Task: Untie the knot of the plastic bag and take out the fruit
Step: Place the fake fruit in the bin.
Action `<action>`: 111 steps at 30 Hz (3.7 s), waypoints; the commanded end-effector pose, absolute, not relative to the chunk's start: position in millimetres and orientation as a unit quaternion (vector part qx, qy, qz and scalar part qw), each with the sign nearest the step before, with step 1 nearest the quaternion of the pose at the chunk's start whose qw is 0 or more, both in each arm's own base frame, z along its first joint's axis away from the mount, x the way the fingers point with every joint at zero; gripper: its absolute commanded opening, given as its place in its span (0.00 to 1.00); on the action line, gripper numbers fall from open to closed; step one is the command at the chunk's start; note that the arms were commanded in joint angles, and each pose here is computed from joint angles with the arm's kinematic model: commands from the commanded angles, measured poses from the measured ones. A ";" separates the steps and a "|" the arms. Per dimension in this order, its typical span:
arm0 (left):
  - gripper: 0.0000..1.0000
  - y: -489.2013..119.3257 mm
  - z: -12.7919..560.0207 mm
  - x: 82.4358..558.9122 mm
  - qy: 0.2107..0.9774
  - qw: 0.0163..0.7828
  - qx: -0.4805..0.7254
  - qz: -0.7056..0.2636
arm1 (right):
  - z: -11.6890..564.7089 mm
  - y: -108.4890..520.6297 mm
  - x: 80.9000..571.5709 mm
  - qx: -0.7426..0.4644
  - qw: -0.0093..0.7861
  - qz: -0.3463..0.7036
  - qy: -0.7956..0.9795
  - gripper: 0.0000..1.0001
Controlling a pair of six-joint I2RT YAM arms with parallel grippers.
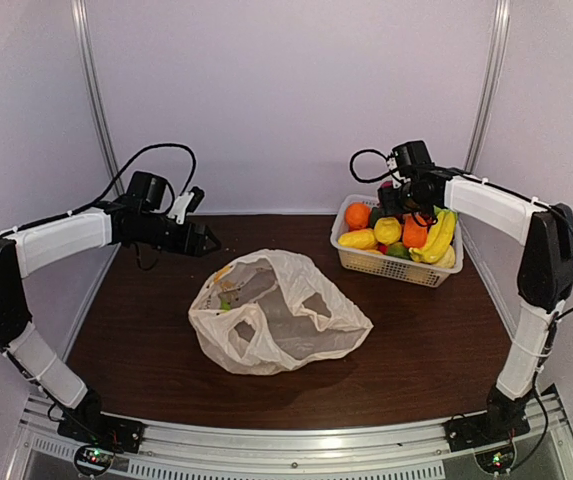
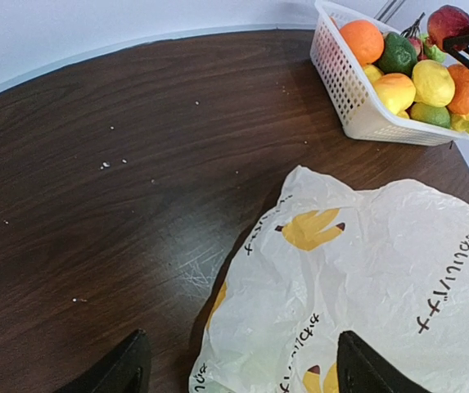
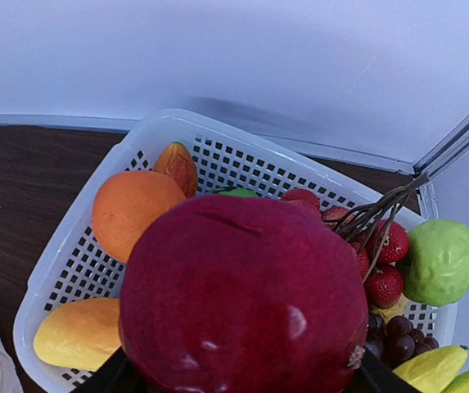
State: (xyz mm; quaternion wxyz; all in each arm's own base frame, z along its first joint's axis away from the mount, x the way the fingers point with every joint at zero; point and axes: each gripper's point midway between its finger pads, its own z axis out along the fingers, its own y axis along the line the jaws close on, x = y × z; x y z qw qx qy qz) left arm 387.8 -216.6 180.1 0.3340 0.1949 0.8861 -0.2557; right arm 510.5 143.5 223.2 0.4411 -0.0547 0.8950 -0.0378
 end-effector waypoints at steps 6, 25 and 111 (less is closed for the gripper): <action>0.79 -216.1 190.2 388.1 0.878 0.352 0.201 -0.254 | 203.2 121.7 541.4 -0.026 0.411 -0.027 0.911 0.56; 0.80 -219.0 189.9 385.7 0.877 0.346 0.201 -0.265 | 204.0 105.4 527.9 -0.023 0.388 -0.037 0.921 0.59; 0.80 -224.9 230.3 204.8 0.828 0.299 0.141 -0.454 | 323.8 351.5 222.5 -0.355 0.481 0.307 0.740 0.71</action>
